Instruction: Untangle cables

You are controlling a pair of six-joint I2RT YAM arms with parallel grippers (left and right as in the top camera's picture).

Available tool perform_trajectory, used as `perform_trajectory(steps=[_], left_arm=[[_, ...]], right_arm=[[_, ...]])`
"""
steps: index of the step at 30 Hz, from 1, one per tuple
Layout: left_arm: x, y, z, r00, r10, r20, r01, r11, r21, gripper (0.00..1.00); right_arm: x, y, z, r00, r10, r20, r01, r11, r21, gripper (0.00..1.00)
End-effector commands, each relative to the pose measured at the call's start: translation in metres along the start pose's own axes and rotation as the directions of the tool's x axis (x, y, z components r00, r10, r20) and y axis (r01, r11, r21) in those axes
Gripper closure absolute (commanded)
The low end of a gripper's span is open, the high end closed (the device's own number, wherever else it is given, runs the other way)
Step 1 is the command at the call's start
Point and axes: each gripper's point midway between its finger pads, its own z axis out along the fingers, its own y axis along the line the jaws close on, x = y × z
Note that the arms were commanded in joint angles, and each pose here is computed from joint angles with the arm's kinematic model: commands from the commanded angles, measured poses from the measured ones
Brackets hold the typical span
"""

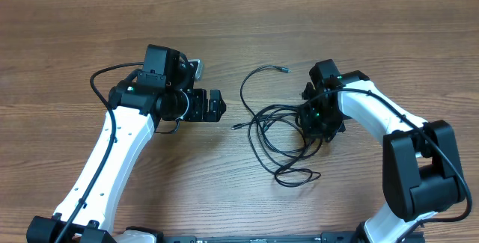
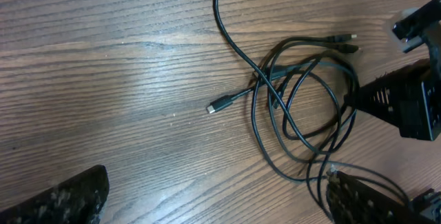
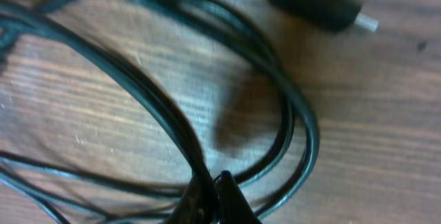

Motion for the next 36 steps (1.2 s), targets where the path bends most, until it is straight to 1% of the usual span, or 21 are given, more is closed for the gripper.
perform_trajectory(steps=[1, 4, 7, 8, 9, 11, 12, 13, 14, 15, 16, 18, 19, 21, 22, 24, 25, 28, 32, 34, 36], left_arm=[[-0.006, -0.004, -0.005, 1.000, 0.013, 0.021, -0.013, 1.000, 0.002, 0.00], [-0.006, -0.004, -0.005, 1.000, 0.013, 0.021, -0.013, 1.000, 0.002, 0.00], [-0.006, -0.004, -0.005, 1.000, 0.013, 0.021, -0.013, 1.000, 0.002, 0.00], [-0.006, -0.004, -0.005, 1.000, 0.013, 0.021, -0.013, 1.000, 0.002, 0.00], [-0.006, -0.004, -0.005, 1.000, 0.013, 0.021, -0.013, 1.000, 0.002, 0.00], [-0.006, -0.004, -0.005, 1.000, 0.013, 0.021, -0.013, 1.000, 0.002, 0.00], [-0.006, -0.004, -0.005, 1.000, 0.013, 0.021, -0.013, 1.000, 0.002, 0.00], [-0.006, -0.004, -0.005, 1.000, 0.013, 0.021, -0.013, 1.000, 0.002, 0.00], [-0.006, -0.004, -0.005, 1.000, 0.013, 0.021, -0.013, 1.000, 0.002, 0.00], [-0.006, -0.004, -0.005, 1.000, 0.013, 0.021, -0.013, 1.000, 0.002, 0.00], [-0.006, -0.004, -0.005, 1.000, 0.013, 0.021, -0.013, 1.000, 0.002, 0.00], [-0.006, -0.004, -0.005, 1.000, 0.013, 0.021, -0.013, 1.000, 0.002, 0.00], [-0.006, -0.004, -0.005, 1.000, 0.013, 0.021, -0.013, 1.000, 0.002, 0.00], [-0.006, -0.004, -0.005, 1.000, 0.013, 0.021, -0.013, 1.000, 0.002, 0.01], [-0.006, -0.004, -0.005, 1.000, 0.013, 0.021, -0.013, 1.000, 0.002, 0.00], [-0.006, -0.004, -0.005, 1.000, 0.013, 0.021, -0.013, 1.000, 0.002, 0.00], [-0.006, -0.004, -0.005, 1.000, 0.013, 0.021, -0.013, 1.000, 0.002, 0.00], [-0.006, -0.004, -0.005, 1.000, 0.013, 0.021, -0.013, 1.000, 0.002, 0.00], [-0.006, -0.004, -0.005, 1.000, 0.013, 0.021, -0.013, 1.000, 0.002, 0.00], [-0.006, -0.004, -0.005, 1.000, 0.013, 0.021, -0.013, 1.000, 0.002, 0.00], [-0.006, -0.004, -0.005, 1.000, 0.014, 0.021, -0.014, 1.000, 0.002, 0.00]], right_arm=[[0.002, 0.002, -0.008, 1.000, 0.011, -0.010, -0.011, 1.000, -0.022, 0.96], [-0.003, 0.001, -0.024, 1.000, 0.025, -0.010, -0.025, 0.999, -0.024, 0.96], [-0.026, 0.005, -0.081, 0.998, 0.042, 0.042, -0.041, 0.999, -0.031, 0.96], [-0.039, 0.007, -0.117, 0.994, 0.045, 0.098, -0.041, 0.998, -0.038, 0.96], [-0.044, 0.009, -0.130, 0.992, 0.045, 0.122, -0.040, 0.998, -0.040, 0.96], [-0.063, 0.018, -0.202, 0.962, 0.031, 0.270, -0.017, 0.998, -0.053, 0.96], [-0.067, 0.023, -0.226, 0.945, 0.022, 0.327, -0.004, 0.998, -0.056, 0.96], [-0.074, 0.031, -0.270, 0.900, 0.005, 0.437, 0.024, 0.998, -0.062, 0.96], [-0.076, 0.036, -0.293, 0.869, -0.003, 0.495, 0.042, 0.997, -0.067, 0.96], [-0.077, 0.044, -0.326, 0.814, -0.016, 0.581, 0.074, 0.994, -0.076, 0.96], [-0.074, 0.058, -0.382, 0.698, -0.031, 0.715, 0.136, 0.987, -0.090, 0.96], [-0.056, 0.079, -0.468, 0.462, -0.037, 0.886, 0.233, 0.969, -0.081, 0.96], [-0.046, 0.083, -0.496, 0.373, -0.019, 0.928, 0.247, 0.966, -0.080, 0.96], [-0.015, 0.094, -0.565, 0.134, 0.040, 0.990, 0.295, 0.952, -0.078, 0.96], [0.007, 0.099, -0.601, -0.001, 0.079, 0.997, 0.326, 0.942, -0.074, 0.96], [0.033, 0.104, -0.639, -0.139, 0.136, 0.981, 0.365, 0.928, -0.077, 0.96], [0.040, 0.102, -0.652, -0.179, 0.177, 0.968, 0.372, 0.923, -0.100, 0.96], [0.044, 0.099, -0.665, -0.218, 0.223, 0.950, 0.378, 0.917, -0.128, 0.96], [0.035, 0.098, -0.661, -0.197, 0.227, 0.954, 0.372, 0.917, -0.142, 0.96], [0.023, 0.097, -0.657, -0.178, 0.227, 0.958, 0.365, 0.919, -0.150, 0.96], [0.017, 0.097, -0.656, -0.176, 0.227, 0.958, 0.365, 0.919, -0.150, 0.96]])
